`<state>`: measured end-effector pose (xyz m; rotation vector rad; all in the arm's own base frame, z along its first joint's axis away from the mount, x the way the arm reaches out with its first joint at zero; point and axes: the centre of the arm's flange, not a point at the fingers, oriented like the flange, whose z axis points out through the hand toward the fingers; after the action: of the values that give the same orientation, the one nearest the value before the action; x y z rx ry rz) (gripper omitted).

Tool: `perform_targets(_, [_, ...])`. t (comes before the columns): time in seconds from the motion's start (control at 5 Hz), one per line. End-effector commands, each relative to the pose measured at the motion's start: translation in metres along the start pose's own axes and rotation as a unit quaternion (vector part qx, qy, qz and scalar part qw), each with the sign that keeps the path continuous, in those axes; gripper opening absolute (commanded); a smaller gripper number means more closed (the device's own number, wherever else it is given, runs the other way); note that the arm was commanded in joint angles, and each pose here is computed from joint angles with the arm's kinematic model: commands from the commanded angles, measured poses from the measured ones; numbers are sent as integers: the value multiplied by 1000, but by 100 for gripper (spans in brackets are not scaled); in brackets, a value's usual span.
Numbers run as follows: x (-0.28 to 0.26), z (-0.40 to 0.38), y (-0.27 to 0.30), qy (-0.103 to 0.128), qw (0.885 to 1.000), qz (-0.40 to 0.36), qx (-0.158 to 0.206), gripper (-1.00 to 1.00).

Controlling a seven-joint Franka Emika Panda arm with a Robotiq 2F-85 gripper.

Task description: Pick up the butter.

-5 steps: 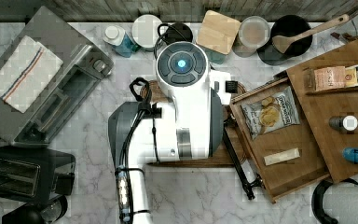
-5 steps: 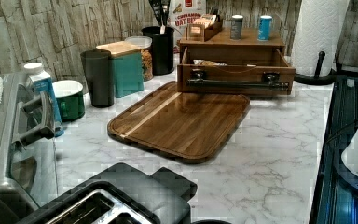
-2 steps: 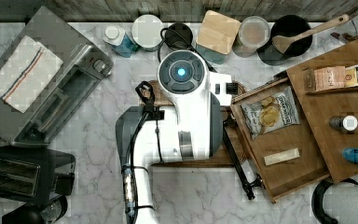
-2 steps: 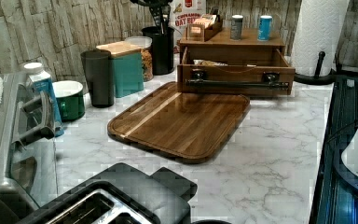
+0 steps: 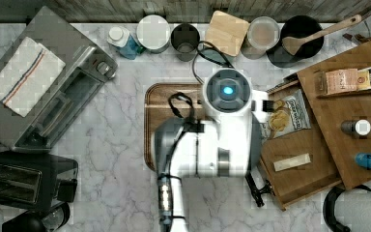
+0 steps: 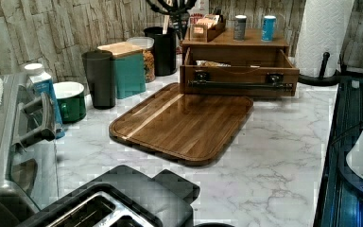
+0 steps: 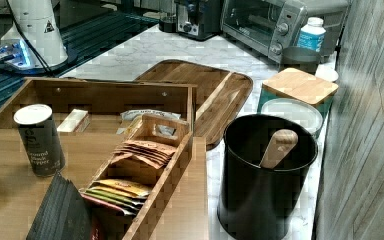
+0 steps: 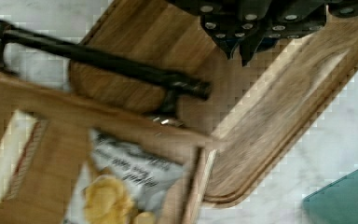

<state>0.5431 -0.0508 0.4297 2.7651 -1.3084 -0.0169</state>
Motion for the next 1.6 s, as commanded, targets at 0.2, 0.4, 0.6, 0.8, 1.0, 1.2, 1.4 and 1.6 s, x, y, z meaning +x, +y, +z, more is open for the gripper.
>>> perform_targets(0.2, [95,-50,127,46,988,128,79,-12])
perform_targets(0.4, [101,-34,141,35,984,163,65,100])
perform_targets(0.6, [111,-10,161,10,978,199,53,100])
perform_targets(0.8, [117,21,190,-7,977,204,62,100])
perform_targets(1.0, [124,60,218,-25,975,211,58,100])
perform_targets(1.2, [122,90,239,3,974,226,32,100])
perform_targets(1.4, [126,101,258,-6,973,232,10,100])
perform_targets(1.6, [123,117,259,-5,966,259,-11,100])
